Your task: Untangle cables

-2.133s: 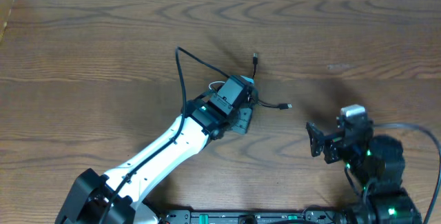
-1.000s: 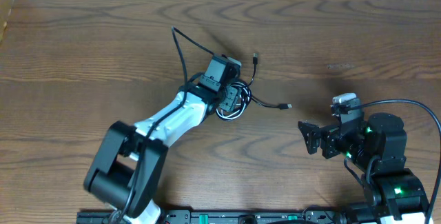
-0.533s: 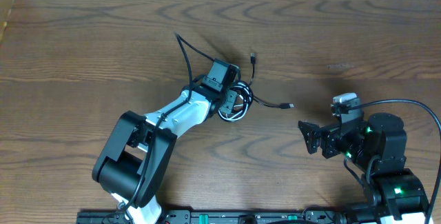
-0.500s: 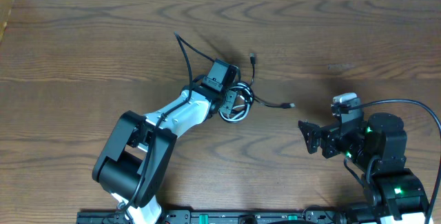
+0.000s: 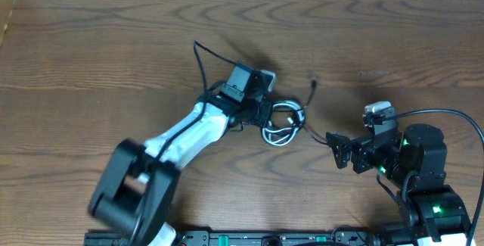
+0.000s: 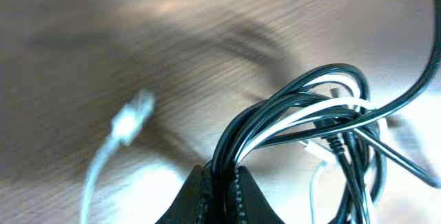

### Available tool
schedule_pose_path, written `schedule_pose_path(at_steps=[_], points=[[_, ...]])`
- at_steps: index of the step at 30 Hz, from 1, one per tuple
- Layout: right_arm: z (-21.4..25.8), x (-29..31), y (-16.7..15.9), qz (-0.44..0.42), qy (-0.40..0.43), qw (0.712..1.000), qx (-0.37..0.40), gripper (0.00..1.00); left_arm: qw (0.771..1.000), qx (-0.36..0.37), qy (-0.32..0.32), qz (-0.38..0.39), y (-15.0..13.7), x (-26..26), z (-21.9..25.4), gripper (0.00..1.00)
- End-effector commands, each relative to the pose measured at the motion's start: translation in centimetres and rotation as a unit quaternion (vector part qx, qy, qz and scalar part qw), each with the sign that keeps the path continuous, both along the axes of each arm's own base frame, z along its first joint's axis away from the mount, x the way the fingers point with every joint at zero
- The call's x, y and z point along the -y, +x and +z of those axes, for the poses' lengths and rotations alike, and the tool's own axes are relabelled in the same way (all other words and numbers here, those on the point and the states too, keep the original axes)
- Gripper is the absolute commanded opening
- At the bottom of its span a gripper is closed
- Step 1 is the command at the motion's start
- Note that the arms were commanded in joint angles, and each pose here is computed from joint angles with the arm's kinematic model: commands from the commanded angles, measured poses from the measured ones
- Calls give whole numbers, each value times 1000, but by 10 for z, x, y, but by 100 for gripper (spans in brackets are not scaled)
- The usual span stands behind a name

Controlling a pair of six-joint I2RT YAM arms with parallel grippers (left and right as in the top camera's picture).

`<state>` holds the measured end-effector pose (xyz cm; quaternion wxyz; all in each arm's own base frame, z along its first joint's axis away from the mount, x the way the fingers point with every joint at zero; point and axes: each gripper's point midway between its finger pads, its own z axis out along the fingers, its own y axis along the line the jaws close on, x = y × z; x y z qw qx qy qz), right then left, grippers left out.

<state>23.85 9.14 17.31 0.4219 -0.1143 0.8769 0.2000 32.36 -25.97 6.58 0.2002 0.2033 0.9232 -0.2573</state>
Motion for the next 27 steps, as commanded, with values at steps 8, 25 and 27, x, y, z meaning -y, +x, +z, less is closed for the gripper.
schedule_pose_path(at_steps=[8, 25, 27], points=[[3, -15, -1, 28, 42, 998, -24, 97, 984, -46, -171, -29, -34, 34, 92, 7], [-3, -23, 23, -57, 168, 977, -115, 46, 961, -123, -231, -85, -67, 46, 107, 7], [-10, -23, 24, -63, 170, 975, -130, 40, 959, -128, -236, -91, -69, 47, 109, 7]])
